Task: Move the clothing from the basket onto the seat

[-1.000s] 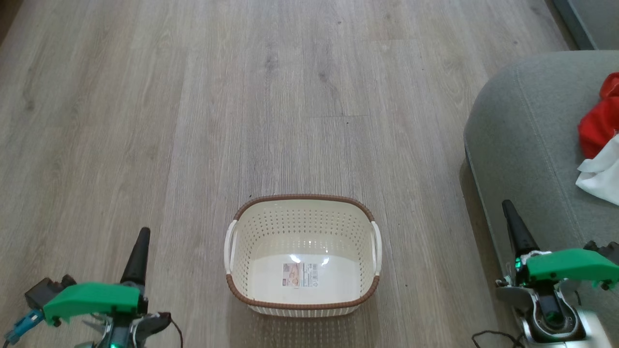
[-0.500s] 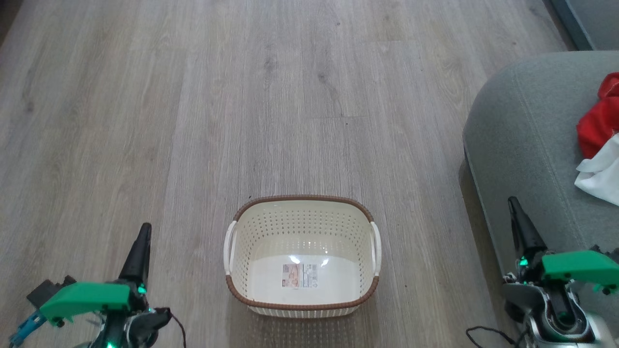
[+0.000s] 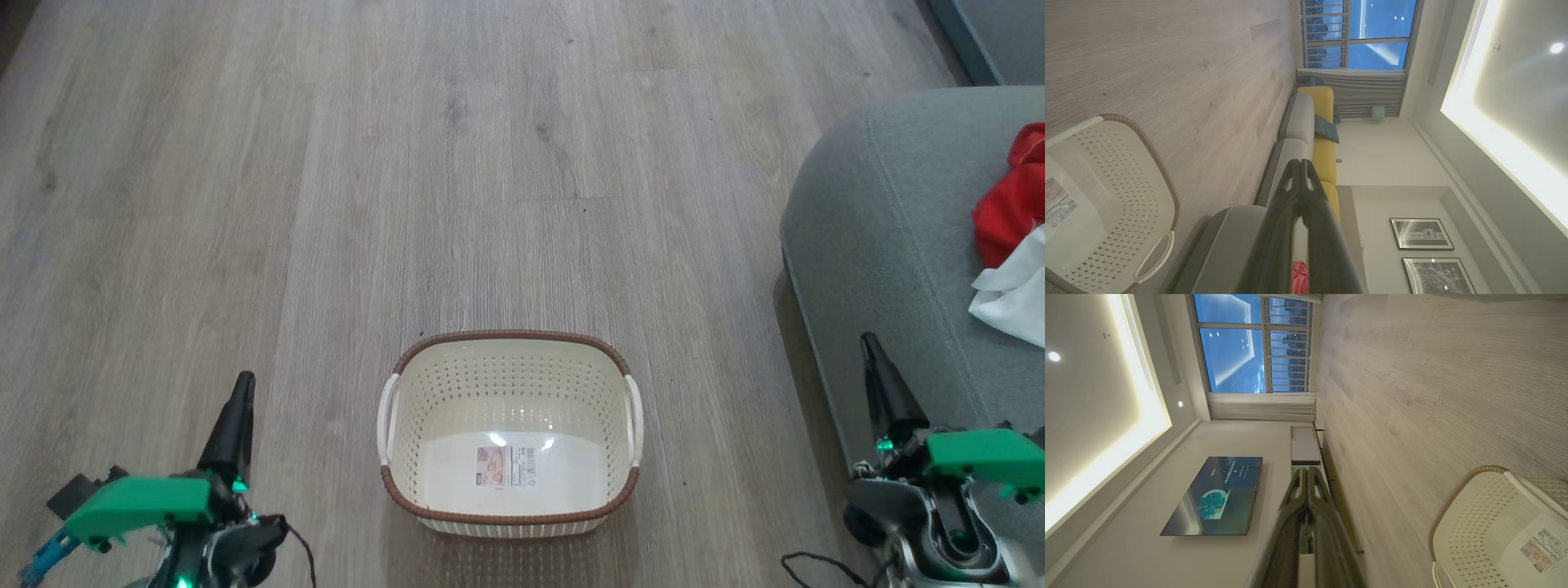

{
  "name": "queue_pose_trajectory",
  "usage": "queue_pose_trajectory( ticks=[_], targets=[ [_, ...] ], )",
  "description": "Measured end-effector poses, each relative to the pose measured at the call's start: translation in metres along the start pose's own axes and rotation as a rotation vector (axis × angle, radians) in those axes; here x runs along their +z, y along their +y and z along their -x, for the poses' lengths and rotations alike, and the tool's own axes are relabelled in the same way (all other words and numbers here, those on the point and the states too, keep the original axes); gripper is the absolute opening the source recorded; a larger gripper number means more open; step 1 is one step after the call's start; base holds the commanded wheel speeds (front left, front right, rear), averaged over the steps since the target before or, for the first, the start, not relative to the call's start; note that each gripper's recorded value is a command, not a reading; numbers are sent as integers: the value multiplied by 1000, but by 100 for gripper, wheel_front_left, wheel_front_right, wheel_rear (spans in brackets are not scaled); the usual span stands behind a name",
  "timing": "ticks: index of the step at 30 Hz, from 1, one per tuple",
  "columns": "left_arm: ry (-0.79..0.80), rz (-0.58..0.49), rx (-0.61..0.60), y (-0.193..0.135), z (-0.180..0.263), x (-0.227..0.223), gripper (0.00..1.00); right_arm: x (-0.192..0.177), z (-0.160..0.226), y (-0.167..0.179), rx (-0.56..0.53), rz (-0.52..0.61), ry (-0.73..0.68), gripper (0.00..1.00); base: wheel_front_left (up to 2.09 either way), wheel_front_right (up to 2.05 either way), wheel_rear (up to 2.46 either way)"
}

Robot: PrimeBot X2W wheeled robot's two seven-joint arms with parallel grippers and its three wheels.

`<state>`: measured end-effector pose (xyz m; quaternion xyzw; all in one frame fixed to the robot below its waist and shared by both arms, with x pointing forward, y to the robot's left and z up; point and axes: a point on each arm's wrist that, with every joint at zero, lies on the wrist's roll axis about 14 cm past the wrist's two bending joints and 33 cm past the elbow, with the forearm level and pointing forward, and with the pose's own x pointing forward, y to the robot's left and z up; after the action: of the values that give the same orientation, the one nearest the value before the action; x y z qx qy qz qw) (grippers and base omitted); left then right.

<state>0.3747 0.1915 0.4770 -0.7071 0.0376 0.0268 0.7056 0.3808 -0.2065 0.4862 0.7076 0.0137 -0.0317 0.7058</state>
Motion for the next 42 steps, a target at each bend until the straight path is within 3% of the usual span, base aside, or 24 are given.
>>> queue_pose_trajectory(
  ticks=[42],
  targets=[
    [0, 0, -1, 0, 0, 0, 0, 0, 0, 0, 0, -1, 0, 0, 0, 0, 0]
  ],
)
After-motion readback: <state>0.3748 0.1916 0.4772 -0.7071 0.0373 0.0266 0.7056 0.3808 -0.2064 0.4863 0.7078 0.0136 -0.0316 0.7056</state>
